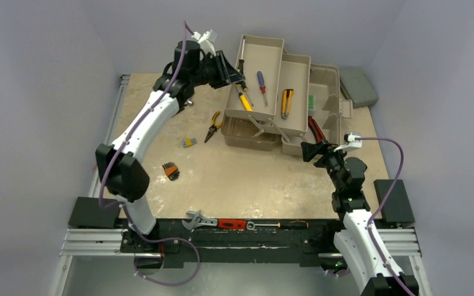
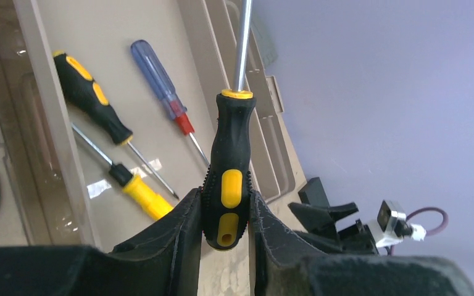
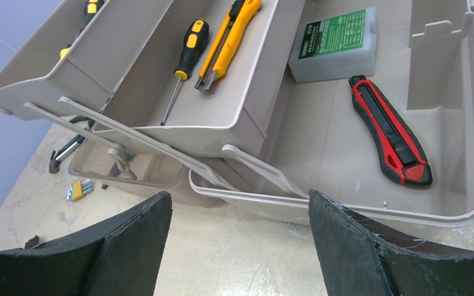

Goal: Pack the tool kit

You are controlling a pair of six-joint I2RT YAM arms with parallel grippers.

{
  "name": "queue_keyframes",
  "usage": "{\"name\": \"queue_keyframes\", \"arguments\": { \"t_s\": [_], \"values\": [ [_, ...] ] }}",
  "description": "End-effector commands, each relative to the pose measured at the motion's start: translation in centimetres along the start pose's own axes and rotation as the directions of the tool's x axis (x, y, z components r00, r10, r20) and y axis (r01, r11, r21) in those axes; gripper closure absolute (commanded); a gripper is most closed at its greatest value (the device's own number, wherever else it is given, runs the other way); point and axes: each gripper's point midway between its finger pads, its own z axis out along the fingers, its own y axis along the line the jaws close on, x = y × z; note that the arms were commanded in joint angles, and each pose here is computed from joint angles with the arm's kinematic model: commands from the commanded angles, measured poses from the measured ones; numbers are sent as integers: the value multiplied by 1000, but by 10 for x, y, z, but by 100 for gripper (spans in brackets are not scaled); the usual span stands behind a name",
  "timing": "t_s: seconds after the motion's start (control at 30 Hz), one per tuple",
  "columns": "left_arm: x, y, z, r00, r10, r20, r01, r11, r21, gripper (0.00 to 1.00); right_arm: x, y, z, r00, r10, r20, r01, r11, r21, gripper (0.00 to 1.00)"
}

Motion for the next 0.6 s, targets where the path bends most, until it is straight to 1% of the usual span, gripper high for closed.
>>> {"name": "queue_keyframes", "arguments": {
  "t_s": [0.0, 0.1, 0.27, 0.37, 0.53, 0.57],
  "values": [
    [-18, -12, 29, 999, -38, -29, 40, 998, 52, 100, -7, 7, 1, 1000, -3, 25, 3, 1000, -31, 20],
    [-27, -9, 51, 998, -53, -37, 55, 997, 60, 100, -9, 7, 0, 999, -6, 33, 7, 1000, -27, 20],
    [-25, 2, 79, 991, -116, -73, 121, 991, 62, 100, -10, 5, -1, 999, -8, 37, 8, 1000, -20, 20],
    [-21, 16, 86, 989, -138, -61, 139, 990, 10, 100, -9, 5, 1, 1000, -9, 29, 9, 1000, -16, 20],
    [-19, 20, 86, 992, -112, -56, 112, 994, -7, 83, -9, 3, 1, 1000, -6, 26, 6, 1000, -7, 20],
    [-18, 19, 84, 993, -101, -60, 100, 995, -14, 74, -10, 4, 1, 1000, -6, 27, 6, 1000, -8, 20]
  ]
}}
